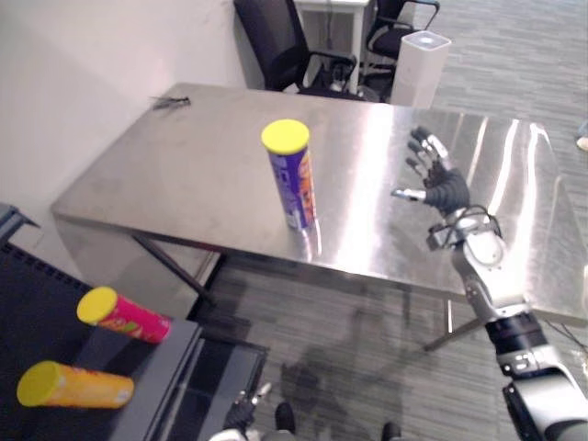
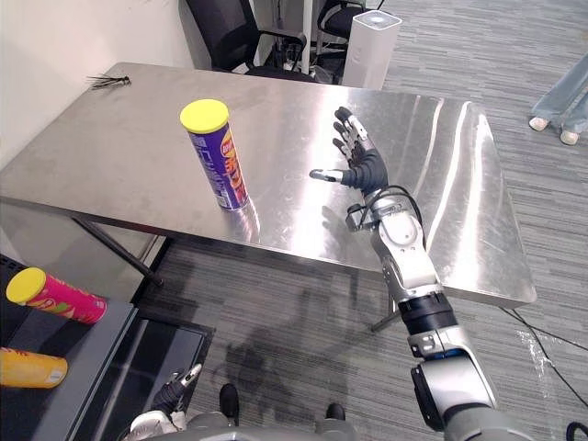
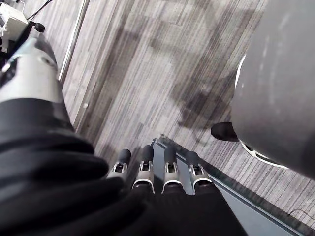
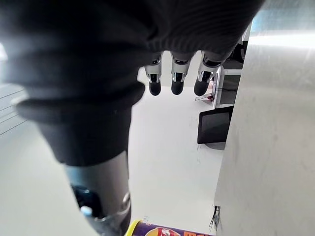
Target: Put the gum and the chips on the shelf.
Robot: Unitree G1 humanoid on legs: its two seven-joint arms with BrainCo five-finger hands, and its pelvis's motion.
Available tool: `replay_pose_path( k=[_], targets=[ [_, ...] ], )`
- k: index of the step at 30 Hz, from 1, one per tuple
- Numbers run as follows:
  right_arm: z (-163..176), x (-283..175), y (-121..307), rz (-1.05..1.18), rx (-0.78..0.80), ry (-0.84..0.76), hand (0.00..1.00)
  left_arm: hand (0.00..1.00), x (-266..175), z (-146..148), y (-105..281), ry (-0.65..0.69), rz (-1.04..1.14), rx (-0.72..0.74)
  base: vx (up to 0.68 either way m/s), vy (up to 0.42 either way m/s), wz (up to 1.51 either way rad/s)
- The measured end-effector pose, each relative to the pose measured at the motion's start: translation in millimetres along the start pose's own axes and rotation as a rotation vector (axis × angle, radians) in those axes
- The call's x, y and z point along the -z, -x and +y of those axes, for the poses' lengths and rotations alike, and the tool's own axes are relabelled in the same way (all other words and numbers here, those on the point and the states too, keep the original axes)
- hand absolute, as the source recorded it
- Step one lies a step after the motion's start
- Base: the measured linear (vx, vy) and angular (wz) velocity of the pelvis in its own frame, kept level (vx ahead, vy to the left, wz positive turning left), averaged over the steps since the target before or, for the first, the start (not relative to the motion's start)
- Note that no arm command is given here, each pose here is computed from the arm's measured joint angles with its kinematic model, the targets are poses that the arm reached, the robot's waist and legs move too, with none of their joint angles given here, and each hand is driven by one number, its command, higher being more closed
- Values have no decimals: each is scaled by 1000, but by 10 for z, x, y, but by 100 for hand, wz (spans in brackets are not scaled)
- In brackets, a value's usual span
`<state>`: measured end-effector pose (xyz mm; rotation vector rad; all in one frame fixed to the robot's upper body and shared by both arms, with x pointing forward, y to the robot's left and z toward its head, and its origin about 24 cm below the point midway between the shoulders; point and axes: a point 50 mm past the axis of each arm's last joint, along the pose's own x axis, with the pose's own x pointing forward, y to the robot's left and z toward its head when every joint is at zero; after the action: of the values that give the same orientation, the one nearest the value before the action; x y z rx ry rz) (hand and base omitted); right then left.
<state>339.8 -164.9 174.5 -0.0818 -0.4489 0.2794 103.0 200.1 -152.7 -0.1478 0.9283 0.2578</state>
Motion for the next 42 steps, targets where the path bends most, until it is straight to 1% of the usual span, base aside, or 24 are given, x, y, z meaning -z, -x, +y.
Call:
replay_pose_path(
  k=[4,13,19,23,31,42],
  targets=[
    [95,-21,-94,-2,-30,2,0,0,-16,-4,-7,1,-4,-1,-41,0,5],
    [354,-309,-413,-86,-160,46,0,0,-33,0,-14,6,-8,-10,0,0,0],
    [432,-353,-507,-80,-197,66,0,0,-80,-16,-34,6,-17,-10,1,-6,9],
    [499,-362,-599,-68,-201,49,0,0,-89,-19,-37,7,-20,-15,-2,-4,4],
    [583,-326,-593,-53,-247,54,0,0,-92,0,-37,43,-22,-25,-52,-19,6],
    [654,-263,-570,-35,-268,50,0,0,-116,55,-39,42,-29,-37,6,-1,3]
  ],
)
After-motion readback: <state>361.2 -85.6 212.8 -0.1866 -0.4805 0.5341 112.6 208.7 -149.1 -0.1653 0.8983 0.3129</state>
